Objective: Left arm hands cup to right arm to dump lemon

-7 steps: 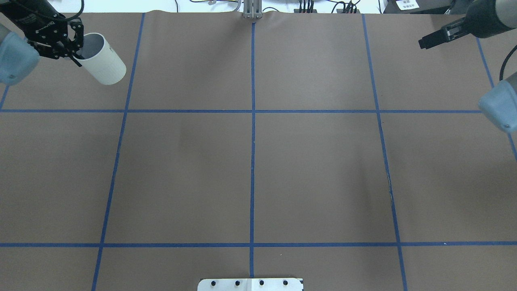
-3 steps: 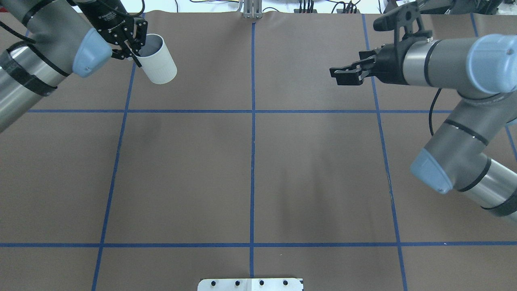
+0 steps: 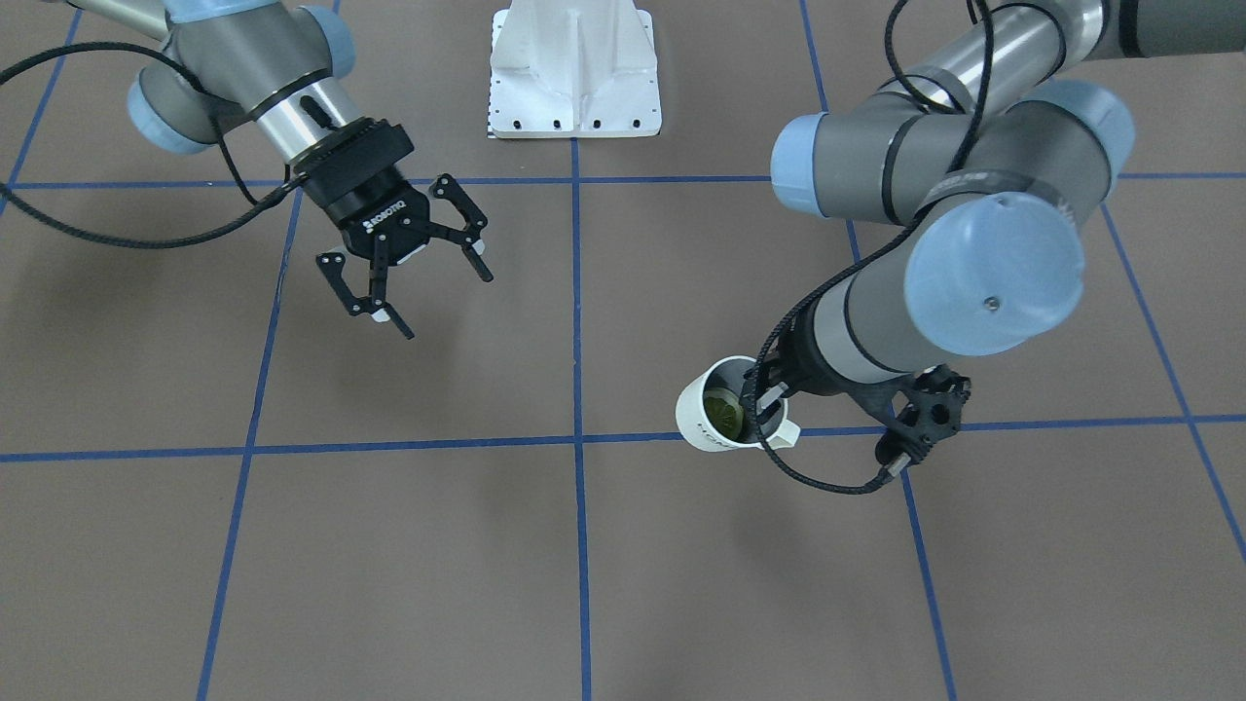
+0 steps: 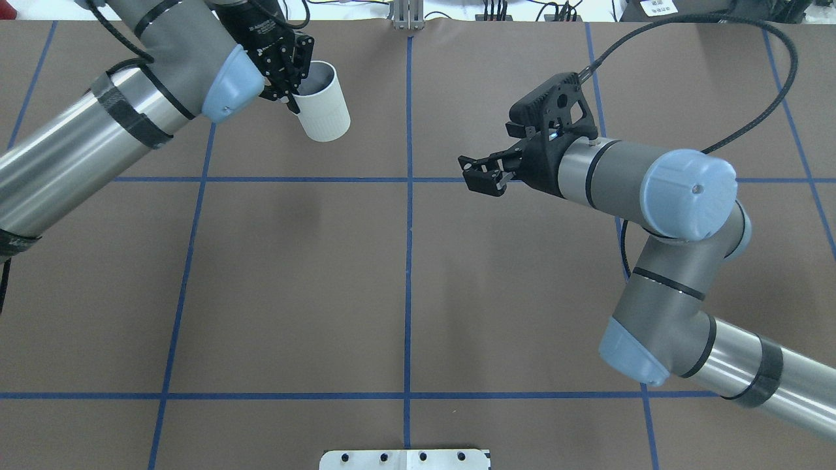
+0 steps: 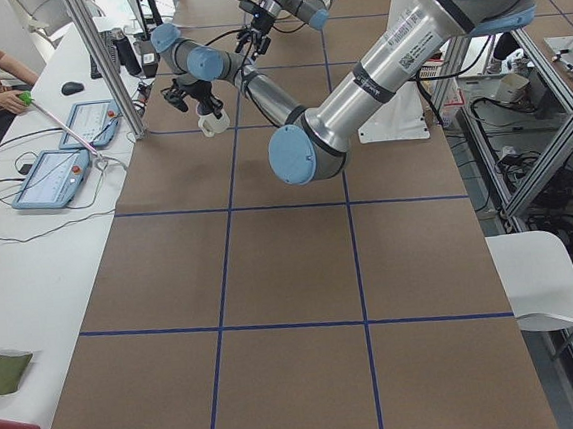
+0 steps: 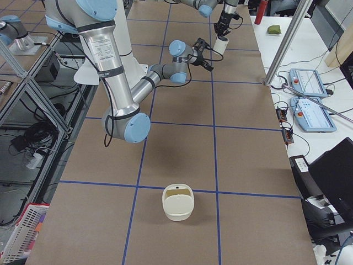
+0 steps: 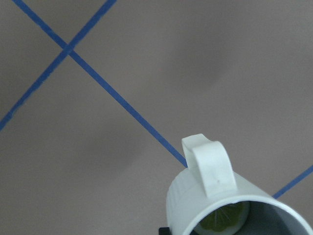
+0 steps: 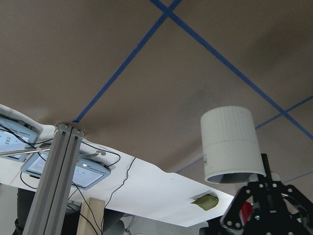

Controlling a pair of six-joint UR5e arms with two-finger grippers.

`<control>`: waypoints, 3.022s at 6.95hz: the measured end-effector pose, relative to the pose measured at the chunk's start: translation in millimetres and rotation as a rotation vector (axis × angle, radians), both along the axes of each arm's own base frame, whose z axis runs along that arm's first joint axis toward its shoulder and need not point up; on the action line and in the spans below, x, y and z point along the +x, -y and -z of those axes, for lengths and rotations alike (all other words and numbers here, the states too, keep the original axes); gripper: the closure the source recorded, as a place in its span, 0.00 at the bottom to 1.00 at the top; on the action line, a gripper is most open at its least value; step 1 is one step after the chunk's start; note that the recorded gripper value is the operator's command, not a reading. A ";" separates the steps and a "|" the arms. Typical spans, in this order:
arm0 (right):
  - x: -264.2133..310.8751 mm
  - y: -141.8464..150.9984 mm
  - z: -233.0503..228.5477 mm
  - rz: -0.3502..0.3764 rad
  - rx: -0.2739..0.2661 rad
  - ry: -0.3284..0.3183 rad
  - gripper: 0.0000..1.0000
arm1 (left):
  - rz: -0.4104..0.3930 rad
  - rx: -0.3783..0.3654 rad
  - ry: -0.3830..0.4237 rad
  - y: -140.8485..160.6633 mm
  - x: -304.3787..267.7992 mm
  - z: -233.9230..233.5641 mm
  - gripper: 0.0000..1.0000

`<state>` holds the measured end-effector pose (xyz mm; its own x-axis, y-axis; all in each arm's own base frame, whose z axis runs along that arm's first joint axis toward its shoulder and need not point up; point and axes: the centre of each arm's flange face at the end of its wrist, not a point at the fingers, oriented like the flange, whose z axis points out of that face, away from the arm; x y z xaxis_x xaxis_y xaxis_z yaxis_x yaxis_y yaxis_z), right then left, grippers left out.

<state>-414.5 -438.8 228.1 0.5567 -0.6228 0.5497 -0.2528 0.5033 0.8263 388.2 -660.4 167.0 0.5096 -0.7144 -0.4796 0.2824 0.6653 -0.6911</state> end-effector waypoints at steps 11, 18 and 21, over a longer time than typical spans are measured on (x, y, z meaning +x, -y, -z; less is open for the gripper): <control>-55.4 -21.6 13.8 -0.049 0.032 -0.006 0.01 | -0.185 0.021 -0.226 -54.0 85.7 65.1 1.00; -56.3 -21.1 13.4 -0.049 0.031 -0.006 0.01 | -0.200 0.032 -0.256 -72.1 101.0 83.0 1.00; -56.7 -20.8 12.7 -0.049 0.031 -0.008 0.01 | -0.197 0.031 -0.273 -79.0 106.2 89.1 1.00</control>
<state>-471.3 -418.0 215.4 0.5913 -0.6115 0.5258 -0.2697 0.4644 0.8435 494.4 -581.5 77.9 0.4862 -0.5974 -0.6377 -0.0467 0.7109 -0.7017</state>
